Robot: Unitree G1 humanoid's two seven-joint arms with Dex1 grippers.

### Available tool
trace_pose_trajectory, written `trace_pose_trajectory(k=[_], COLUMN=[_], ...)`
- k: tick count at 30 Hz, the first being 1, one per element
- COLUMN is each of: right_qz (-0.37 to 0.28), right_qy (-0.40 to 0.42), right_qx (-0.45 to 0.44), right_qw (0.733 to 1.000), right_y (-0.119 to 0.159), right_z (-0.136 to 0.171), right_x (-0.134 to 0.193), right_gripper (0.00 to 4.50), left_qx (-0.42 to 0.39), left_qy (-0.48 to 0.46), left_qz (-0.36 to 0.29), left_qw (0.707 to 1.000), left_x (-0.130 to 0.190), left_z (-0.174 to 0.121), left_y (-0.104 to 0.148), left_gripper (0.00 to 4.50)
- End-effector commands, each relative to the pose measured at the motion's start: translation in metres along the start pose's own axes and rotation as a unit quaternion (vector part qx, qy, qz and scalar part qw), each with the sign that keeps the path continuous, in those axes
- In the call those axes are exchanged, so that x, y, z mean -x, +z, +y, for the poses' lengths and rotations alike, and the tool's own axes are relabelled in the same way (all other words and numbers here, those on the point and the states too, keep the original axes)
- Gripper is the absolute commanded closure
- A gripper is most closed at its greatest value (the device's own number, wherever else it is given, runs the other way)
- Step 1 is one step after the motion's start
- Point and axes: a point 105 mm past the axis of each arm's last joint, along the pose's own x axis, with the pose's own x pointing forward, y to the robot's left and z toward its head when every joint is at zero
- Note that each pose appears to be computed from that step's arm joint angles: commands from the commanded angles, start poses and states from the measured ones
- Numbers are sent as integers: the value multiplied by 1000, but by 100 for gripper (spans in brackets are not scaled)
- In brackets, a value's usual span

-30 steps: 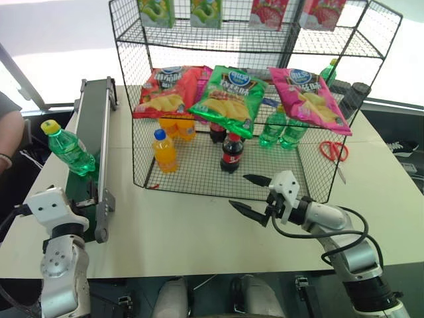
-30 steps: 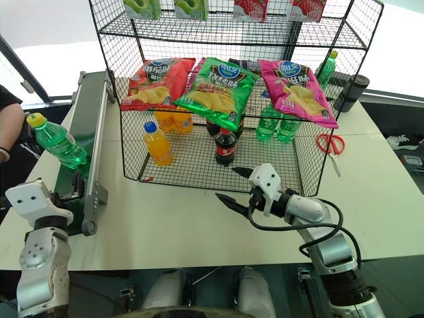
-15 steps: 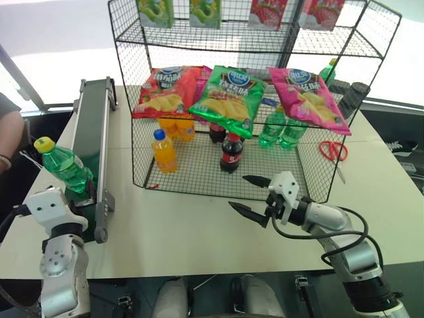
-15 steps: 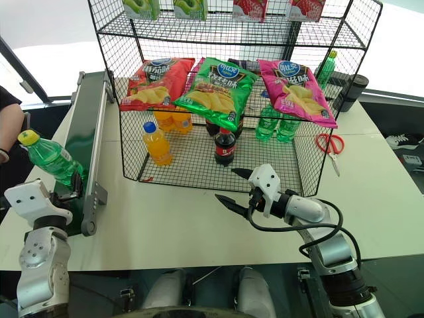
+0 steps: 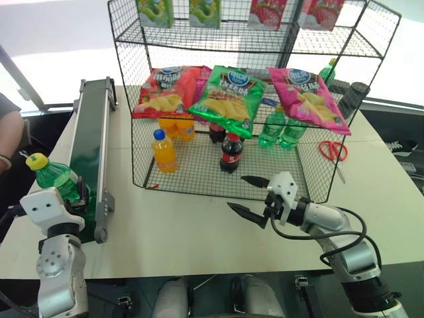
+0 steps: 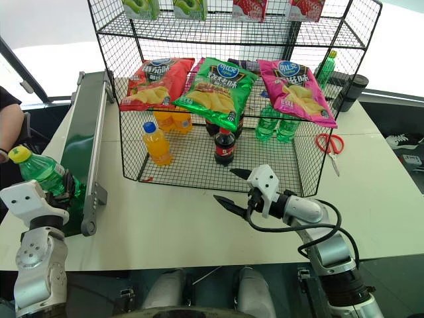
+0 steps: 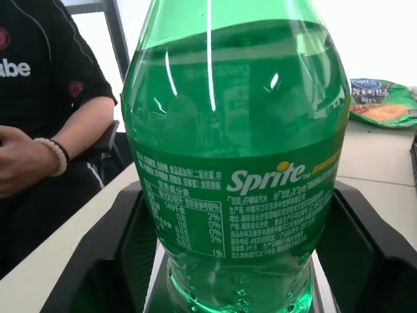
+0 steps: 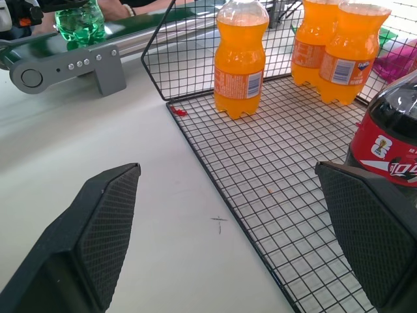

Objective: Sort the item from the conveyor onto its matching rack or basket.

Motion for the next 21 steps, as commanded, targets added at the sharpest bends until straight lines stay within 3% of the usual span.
trace_pose_trajectory(k=[1,7,9,12,21], right_qz=[-22,-42,-56,-78,-102], right_qy=[24,58,66,74,87], right_qx=[14,-13,-22,-31,-41], right_qw=[999,997,996,994,990], right_y=[21,44,56,74,91], right_z=[6,11,10,8,15], right_x=[-1,1,1,-2,-11], right_gripper=[0,0,0,0,0], left_qx=[-6,11,18,-27,14], left_qy=[-22,-163,-264,-405,-596], left_qz=[-42,-73,-60,-10,16], left_qw=[999,984,963,914,803], left_x=[-3,-4,6,30,67], left_z=[2,-17,-38,-75,-173], left_y=[24,66,78,74,67], left_gripper=[161,161,161,161,161])
